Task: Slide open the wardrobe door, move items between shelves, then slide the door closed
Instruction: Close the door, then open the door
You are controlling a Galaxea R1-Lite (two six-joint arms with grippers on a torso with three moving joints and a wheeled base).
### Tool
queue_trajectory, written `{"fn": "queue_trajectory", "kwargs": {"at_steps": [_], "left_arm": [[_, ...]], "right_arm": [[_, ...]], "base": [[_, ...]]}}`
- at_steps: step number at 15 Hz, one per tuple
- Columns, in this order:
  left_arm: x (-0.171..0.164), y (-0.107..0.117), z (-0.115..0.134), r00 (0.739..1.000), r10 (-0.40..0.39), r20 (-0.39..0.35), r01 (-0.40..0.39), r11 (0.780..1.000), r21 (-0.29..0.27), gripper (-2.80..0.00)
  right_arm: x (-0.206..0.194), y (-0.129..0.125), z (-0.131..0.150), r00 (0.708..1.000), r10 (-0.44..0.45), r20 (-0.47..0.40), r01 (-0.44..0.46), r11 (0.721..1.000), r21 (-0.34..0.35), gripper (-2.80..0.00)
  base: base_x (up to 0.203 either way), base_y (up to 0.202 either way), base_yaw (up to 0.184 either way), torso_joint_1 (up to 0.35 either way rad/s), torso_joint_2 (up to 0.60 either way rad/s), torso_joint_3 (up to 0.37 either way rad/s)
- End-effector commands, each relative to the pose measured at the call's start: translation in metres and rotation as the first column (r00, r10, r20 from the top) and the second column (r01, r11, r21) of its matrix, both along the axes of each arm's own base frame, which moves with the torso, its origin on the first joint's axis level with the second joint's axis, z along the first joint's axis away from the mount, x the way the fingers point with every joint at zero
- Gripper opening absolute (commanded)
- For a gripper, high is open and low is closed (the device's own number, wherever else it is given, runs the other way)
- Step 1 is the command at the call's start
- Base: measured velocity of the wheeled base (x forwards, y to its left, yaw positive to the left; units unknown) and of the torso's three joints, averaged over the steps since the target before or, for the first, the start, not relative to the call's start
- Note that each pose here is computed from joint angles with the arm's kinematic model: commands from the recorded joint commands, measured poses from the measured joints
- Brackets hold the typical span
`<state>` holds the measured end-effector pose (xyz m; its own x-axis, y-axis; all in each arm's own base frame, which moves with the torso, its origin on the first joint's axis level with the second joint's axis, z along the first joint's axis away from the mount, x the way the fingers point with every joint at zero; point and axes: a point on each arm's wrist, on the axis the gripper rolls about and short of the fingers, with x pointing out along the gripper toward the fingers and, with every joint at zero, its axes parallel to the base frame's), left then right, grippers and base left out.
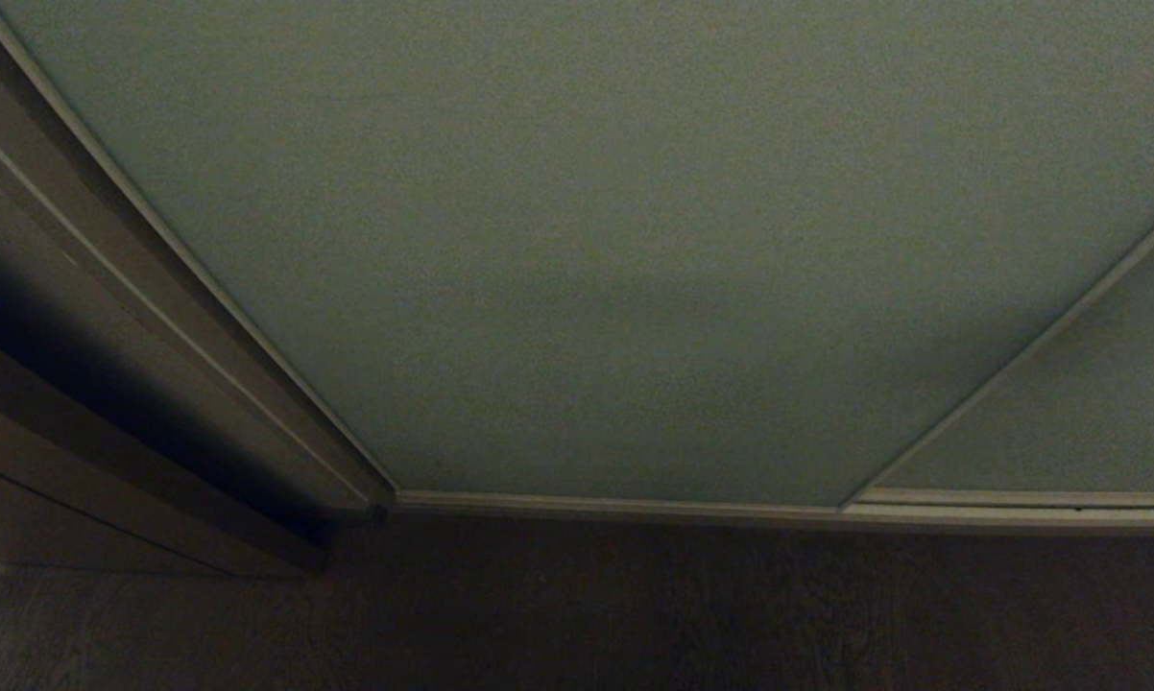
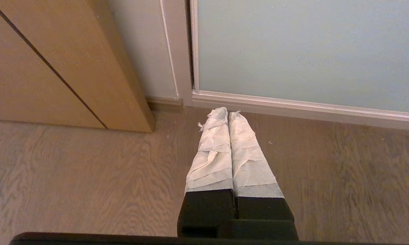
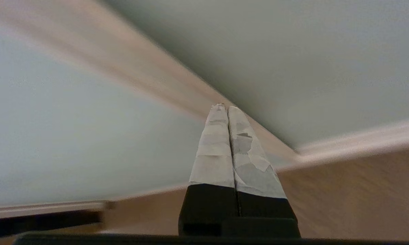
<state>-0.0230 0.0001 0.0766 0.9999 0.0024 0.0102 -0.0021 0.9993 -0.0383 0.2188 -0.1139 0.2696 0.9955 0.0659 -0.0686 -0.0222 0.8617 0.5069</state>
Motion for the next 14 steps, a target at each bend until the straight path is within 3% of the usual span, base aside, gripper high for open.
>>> {"fn": "queue_trajectory", "kwargs": {"at_steps": [1,5,9,12,14], "left_arm": [[0.000,0.000,0.000,1.000,0.001,-0.001,-0.001,1.000,0.000,-2.80],[0.000,0.000,0.000,1.000,0.001,-0.001,-0.001,1.000,0.000,-2.80],[0.000,0.000,0.000,1.000,0.001,-0.001,-0.001,1.000,0.000,-2.80],[0.000,0.000,0.000,1.000,0.001,-0.003,-0.001,1.000,0.000,-2.80],[0.000,0.000,0.000,1.000,0.001,-0.001,-0.001,1.000,-0.001,-2.80]], "right_arm": [[-0.026,0.020,0.008,1.000,-0.012,0.016,0.013,0.998,-0.066,-2.80],[-0.072,0.059,-0.008,0.999,-0.041,0.025,0.045,0.984,-0.174,-2.80],[-0.130,0.093,-0.046,0.999,-0.004,0.050,0.019,0.954,-0.300,-2.80],[-0.176,0.110,-0.074,0.997,-0.002,0.076,0.027,0.942,-0.333,-2.80],[-0.205,0.116,-0.097,1.000,0.005,0.008,-0.002,0.945,-0.326,-2.80]], "base": [[0.000,0.000,0.000,0.000,0.00,0.000],[0.000,0.000,0.000,0.000,0.00,0.000],[0.000,0.000,0.000,0.000,0.00,0.000],[0.000,0.000,0.000,0.000,0.00,0.000],[0.000,0.000,0.000,0.000,0.00,0.000]]}}
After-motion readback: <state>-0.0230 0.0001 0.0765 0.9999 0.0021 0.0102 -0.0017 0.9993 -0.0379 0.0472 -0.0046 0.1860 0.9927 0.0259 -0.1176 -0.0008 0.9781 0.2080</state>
